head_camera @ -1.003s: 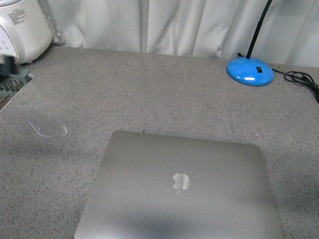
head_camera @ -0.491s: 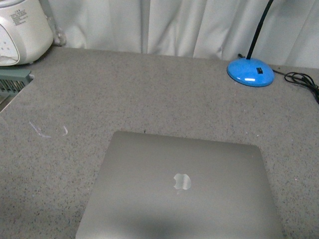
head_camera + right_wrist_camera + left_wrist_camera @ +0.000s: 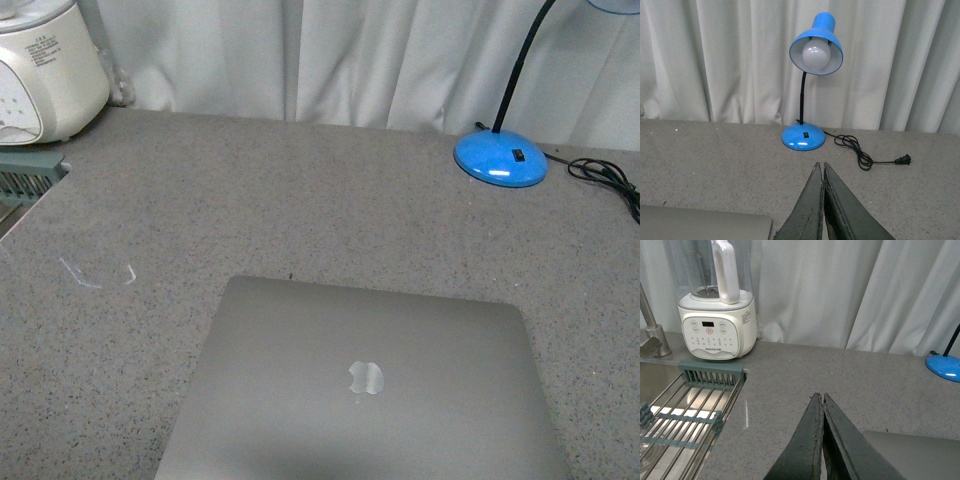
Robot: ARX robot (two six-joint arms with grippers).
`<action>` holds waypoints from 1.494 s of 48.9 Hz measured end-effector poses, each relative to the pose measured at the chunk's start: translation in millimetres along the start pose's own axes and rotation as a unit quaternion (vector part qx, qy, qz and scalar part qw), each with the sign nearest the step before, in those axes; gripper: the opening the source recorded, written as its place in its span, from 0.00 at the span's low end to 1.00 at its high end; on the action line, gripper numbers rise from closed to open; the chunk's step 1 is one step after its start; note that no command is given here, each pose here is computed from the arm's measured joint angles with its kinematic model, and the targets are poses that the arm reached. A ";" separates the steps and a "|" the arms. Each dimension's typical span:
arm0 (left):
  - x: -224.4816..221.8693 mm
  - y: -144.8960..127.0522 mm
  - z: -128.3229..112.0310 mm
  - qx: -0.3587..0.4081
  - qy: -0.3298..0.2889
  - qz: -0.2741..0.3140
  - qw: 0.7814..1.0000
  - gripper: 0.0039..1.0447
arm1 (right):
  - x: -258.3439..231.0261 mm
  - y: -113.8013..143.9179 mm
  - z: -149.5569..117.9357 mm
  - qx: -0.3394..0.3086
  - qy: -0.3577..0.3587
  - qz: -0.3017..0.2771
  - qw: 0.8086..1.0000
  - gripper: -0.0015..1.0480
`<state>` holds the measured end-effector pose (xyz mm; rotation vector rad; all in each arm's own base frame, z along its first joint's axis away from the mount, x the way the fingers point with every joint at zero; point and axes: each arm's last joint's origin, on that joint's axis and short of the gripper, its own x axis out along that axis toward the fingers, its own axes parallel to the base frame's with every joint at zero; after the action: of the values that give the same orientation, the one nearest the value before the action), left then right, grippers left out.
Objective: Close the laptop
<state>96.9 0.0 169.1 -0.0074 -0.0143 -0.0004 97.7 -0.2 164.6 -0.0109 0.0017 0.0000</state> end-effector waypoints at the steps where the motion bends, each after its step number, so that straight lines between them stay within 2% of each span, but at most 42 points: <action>1: 0.0 0.0 0.0 0.000 0.000 0.000 1.000 0.04 | 0.0 0.0 0.0 0.000 0.000 0.000 1.000 0.01; 20: 0.0 0.0 0.1 0.000 0.000 0.000 1.000 0.05 | 0.0 0.0 0.0 0.000 0.000 0.000 1.000 0.01; 22: 0.0 0.0 0.1 0.000 0.000 0.000 1.000 0.15 | 0.0 0.0 0.0 0.000 0.000 0.000 1.000 0.04; 26: 0.0 0.0 0.1 0.000 0.000 0.000 1.000 0.32 | 0.0 0.0 0.0 0.000 0.000 0.000 1.000 0.21; 45: 0.0 0.0 0.1 0.000 0.000 0.000 1.000 0.89 | 0.0 0.0 0.0 0.000 0.000 0.000 1.000 0.77; 48: 0.0 0.0 0.1 0.001 0.000 0.000 1.000 0.96 | 0.0 0.0 0.0 0.000 0.000 0.000 1.000 0.85; 50: 0.0 0.0 0.1 0.001 0.000 0.000 1.000 0.95 | 0.0 0.0 0.0 0.000 0.000 0.000 1.000 0.92; 52: 0.0 0.0 0.1 0.001 0.000 0.000 1.000 0.94 | 0.0 0.0 0.0 0.001 0.000 0.000 1.000 0.93; 55: 0.0 0.0 0.1 0.001 0.000 0.000 1.000 0.94 | 0.0 0.0 0.0 0.000 0.000 0.000 1.000 0.91; 73: 0.0 0.0 0.1 0.001 0.000 0.000 1.000 0.94 | 0.0 0.0 0.0 0.001 0.000 0.000 1.000 0.91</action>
<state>96.9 0.0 169.2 -0.0048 -0.0151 -0.0004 97.7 -0.2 164.6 -0.0097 0.0017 0.0000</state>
